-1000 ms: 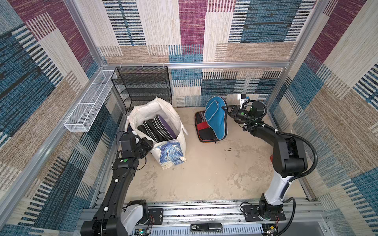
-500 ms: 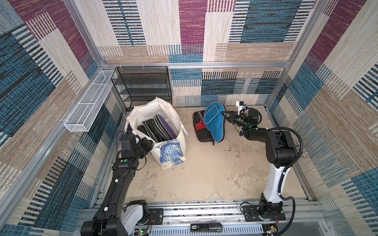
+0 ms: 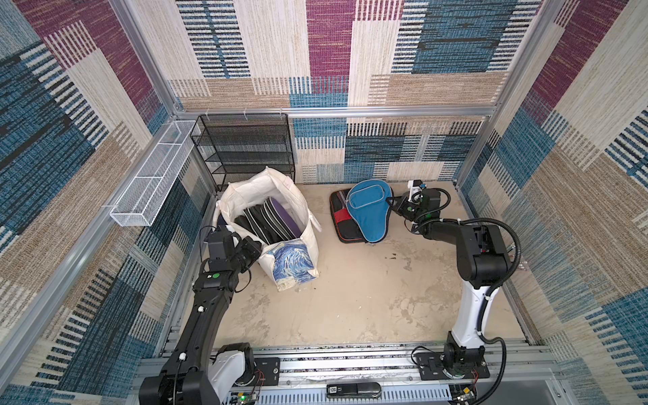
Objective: Remove the ping pong set from the canvas bag
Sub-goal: Place the ping pong set at the ping pong set.
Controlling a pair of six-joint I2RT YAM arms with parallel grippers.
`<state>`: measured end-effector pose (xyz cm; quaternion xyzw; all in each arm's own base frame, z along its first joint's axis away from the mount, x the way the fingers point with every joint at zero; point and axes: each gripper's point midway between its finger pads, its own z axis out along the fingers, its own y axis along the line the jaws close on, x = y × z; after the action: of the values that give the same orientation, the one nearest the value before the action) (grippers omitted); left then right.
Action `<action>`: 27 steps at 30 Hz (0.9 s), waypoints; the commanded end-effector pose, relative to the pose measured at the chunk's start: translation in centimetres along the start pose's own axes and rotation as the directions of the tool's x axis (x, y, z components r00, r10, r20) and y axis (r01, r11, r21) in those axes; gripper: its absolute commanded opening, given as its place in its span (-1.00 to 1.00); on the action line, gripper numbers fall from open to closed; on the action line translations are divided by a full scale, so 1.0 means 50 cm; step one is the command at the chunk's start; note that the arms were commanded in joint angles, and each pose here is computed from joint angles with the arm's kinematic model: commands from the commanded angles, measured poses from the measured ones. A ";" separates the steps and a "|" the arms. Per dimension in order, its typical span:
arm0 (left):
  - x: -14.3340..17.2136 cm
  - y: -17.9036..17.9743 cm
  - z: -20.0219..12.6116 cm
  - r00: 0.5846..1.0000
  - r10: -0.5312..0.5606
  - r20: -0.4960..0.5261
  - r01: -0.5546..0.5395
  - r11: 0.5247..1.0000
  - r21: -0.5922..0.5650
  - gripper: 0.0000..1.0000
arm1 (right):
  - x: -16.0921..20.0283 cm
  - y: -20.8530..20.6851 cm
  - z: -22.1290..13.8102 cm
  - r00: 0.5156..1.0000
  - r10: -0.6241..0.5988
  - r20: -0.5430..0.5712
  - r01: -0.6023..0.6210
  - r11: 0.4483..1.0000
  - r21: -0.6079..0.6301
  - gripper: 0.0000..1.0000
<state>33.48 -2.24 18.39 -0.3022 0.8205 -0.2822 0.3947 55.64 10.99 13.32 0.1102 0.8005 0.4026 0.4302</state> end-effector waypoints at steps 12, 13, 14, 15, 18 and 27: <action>-0.017 -0.005 -0.010 0.998 0.051 0.039 -0.050 0.999 -0.008 -1.00 | 0.076 -0.113 0.059 0.995 0.017 -0.095 0.010 0.959 0.283 -1.00; -0.018 -0.004 -0.012 0.998 0.056 0.042 -0.055 0.998 -0.012 -1.00 | 0.080 -0.115 0.064 0.994 0.023 -0.105 0.009 0.957 0.289 -1.00; -0.019 -0.004 -0.015 0.997 0.061 0.046 -0.060 0.998 -0.015 -1.00 | 0.085 -0.115 0.069 0.994 0.022 -0.111 0.012 0.955 0.296 -1.00; -0.020 -0.004 -0.017 0.997 0.064 0.050 -0.063 0.998 -0.018 -1.00 | 0.089 -0.113 0.072 0.993 0.021 -0.115 0.014 0.955 0.298 -1.00; -0.020 -0.001 -0.020 0.996 0.066 0.053 -0.064 0.998 -0.023 -1.00 | 0.107 -0.106 0.087 0.991 0.030 -0.133 0.011 0.955 0.297 -1.00; -0.021 0.012 -0.040 0.996 0.060 0.059 -0.056 0.997 -0.061 -1.00 | 0.179 -0.053 0.132 0.983 0.068 -0.173 -0.023 0.968 0.251 -1.00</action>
<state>32.30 -1.56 19.07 -0.3011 0.8226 -0.2619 0.4051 56.63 16.93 5.44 0.1355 0.8683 0.3170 0.3567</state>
